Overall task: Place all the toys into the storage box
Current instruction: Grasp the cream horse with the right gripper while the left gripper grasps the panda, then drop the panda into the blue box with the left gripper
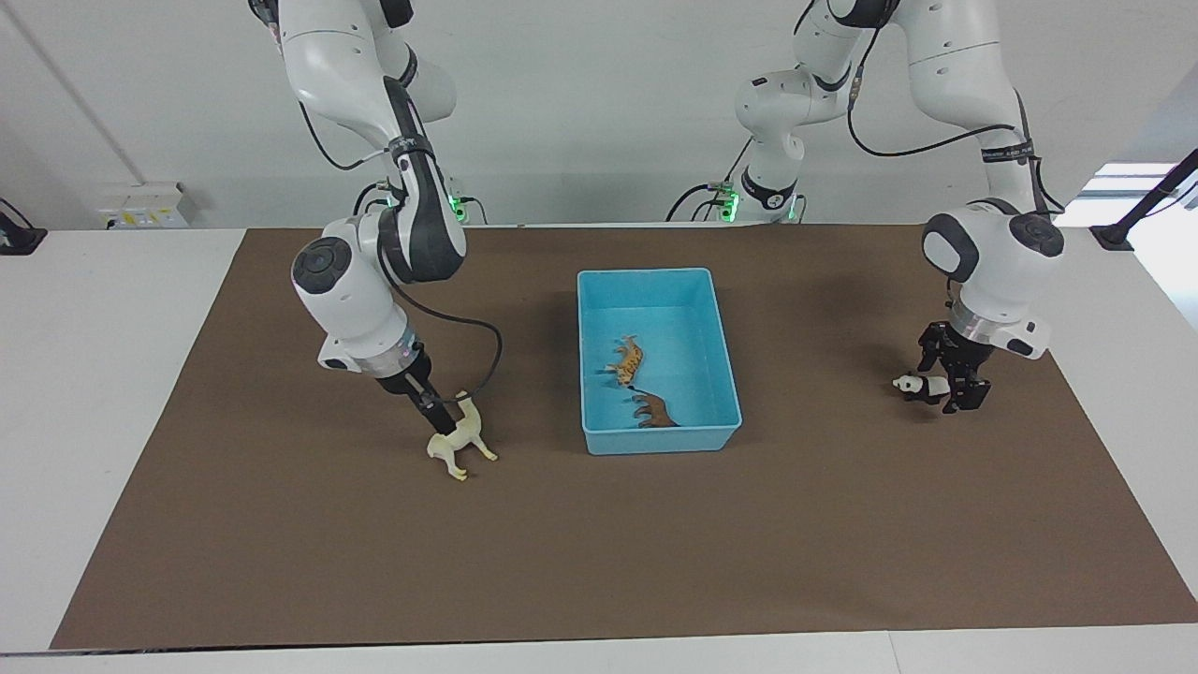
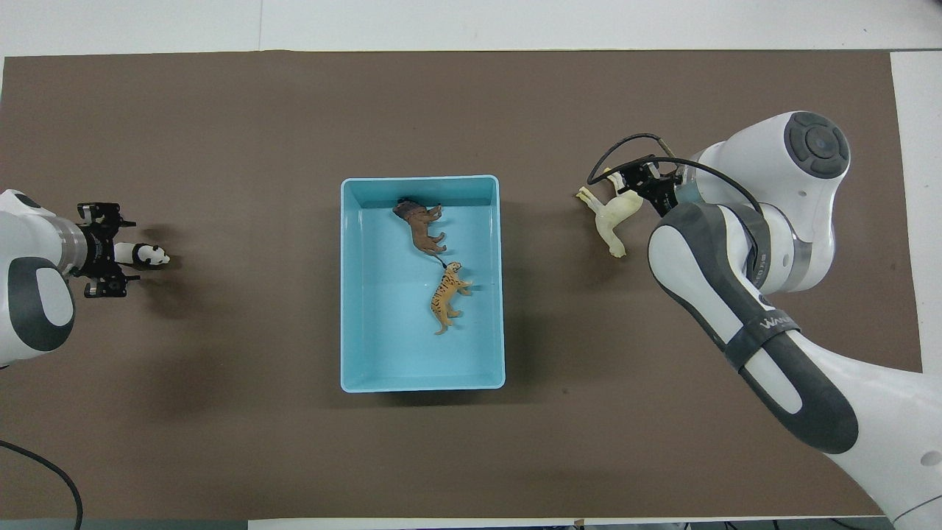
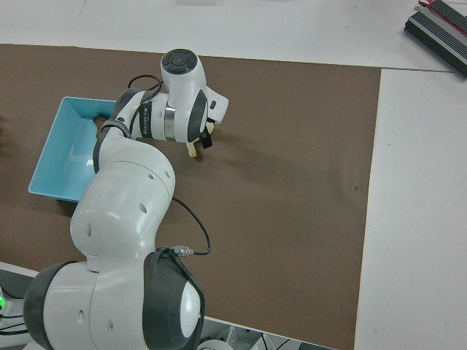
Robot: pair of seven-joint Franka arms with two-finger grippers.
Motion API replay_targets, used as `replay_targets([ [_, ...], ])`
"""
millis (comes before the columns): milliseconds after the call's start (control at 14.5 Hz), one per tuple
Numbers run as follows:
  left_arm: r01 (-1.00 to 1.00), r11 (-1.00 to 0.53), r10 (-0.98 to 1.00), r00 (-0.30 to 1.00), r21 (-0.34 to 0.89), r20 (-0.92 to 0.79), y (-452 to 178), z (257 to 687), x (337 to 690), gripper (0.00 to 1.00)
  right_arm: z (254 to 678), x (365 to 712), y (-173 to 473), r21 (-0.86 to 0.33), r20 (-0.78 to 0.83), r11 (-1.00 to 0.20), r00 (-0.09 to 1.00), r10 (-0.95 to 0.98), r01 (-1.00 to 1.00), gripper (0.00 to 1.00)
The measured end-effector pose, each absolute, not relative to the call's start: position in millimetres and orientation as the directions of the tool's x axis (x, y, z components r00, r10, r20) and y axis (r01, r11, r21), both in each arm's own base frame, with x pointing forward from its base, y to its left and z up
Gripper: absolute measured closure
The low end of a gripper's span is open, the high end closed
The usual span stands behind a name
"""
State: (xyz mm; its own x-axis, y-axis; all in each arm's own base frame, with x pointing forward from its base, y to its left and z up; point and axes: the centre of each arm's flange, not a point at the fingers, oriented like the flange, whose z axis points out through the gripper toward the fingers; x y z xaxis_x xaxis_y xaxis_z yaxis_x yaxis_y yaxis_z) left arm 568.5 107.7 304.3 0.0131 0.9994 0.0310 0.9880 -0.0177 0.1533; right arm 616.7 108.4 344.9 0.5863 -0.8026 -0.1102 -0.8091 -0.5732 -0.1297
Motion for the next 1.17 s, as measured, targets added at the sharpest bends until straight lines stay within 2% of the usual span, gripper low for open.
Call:
replay_targets([
  [138,0.987,-0.025,0.999,0.020,0.156,0.031,103,305,570,0.29,335,617,111,-0.133,-0.106,-0.574,0.588,-0.802,-0.808,0.00],
  [206,0.987,-0.027,0.999,0.023,0.156,0.031,102,305,570,0.45,328,617,114,-0.133,-0.105,-0.577,0.590,-0.800,-0.806,0.00],
  [344,0.987,-0.028,0.999,0.023,0.156,0.031,101,306,571,0.64,315,617,122,-0.132,-0.103,-0.585,0.598,-0.795,-0.800,0.00],
  [619,0.988,-0.028,0.999,0.024,0.151,0.030,102,312,575,0.64,308,616,124,-0.137,-0.098,-0.590,0.603,-0.792,-0.796,0.00],
  [826,0.992,-0.062,0.998,0.061,0.110,0.017,85,352,596,0.64,297,611,121,-0.149,-0.083,-0.599,0.613,-0.785,-0.787,0.00],
  [963,0.987,-0.134,0.991,0.135,0.090,0.004,39,397,614,0.64,290,607,120,-0.158,-0.072,-0.602,0.617,-0.783,-0.783,0.00],
  [1101,0.971,-0.210,0.977,0.213,0.111,-0.015,-42,440,625,0.64,286,605,119,-0.154,-0.071,-0.612,0.627,-0.776,-0.775,0.04],
  [1170,0.964,-0.235,0.970,0.240,0.126,-0.023,-89,454,624,0.64,286,605,119,-0.154,-0.070,-0.621,0.635,-0.769,-0.768,0.11],
])
